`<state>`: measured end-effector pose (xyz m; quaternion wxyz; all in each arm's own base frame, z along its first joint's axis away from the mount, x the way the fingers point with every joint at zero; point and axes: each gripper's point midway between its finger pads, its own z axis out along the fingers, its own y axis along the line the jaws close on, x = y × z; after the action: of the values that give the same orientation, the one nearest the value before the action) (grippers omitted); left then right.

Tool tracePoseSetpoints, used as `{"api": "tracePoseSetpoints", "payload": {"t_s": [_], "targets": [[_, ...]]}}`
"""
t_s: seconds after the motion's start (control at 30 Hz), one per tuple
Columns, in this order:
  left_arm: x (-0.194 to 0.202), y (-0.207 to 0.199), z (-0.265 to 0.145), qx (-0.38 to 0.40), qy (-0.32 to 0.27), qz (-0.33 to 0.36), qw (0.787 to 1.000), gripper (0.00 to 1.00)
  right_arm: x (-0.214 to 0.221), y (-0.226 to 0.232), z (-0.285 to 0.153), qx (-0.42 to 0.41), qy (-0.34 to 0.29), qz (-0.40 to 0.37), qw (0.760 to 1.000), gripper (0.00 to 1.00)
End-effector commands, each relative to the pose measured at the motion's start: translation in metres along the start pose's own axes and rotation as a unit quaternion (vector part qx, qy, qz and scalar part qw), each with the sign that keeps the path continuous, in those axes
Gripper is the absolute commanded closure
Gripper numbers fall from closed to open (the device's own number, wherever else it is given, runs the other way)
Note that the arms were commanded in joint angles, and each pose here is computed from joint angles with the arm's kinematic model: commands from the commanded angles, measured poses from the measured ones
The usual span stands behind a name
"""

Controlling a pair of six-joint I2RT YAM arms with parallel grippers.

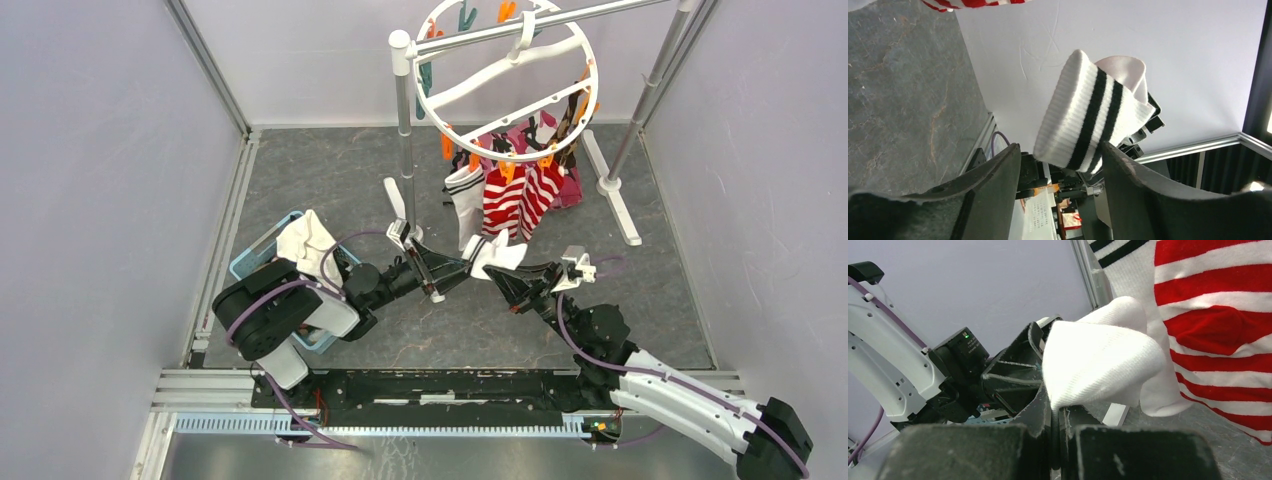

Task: Clip the socks to the hanger
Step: Pick up the sock from the bin.

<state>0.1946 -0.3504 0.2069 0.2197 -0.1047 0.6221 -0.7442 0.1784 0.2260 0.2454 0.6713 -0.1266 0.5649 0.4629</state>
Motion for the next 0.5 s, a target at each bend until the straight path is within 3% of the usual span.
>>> {"api": "tracePoseSetpoints", "payload": {"t_s": [0.0,0.27,0.47], "targets": [[-0.006,-0.049,0.003,0.101,-0.013,-0.008,0.995,0.38,-0.011,0.006,-0.002,-0.014,-0.026,0.008,1.000,1.00],[-0.007,-0.053,0.006,0.114,-0.015,0.012,0.993,0.76,-0.002,-0.003,-0.010,0.006,-0.013,0.003,1.000,1.00],[-0.010,-0.063,0.004,0.132,-0.009,0.041,0.990,0.97,0.001,-0.011,-0.015,0.025,-0.012,-0.002,1.000,1.00]]}}
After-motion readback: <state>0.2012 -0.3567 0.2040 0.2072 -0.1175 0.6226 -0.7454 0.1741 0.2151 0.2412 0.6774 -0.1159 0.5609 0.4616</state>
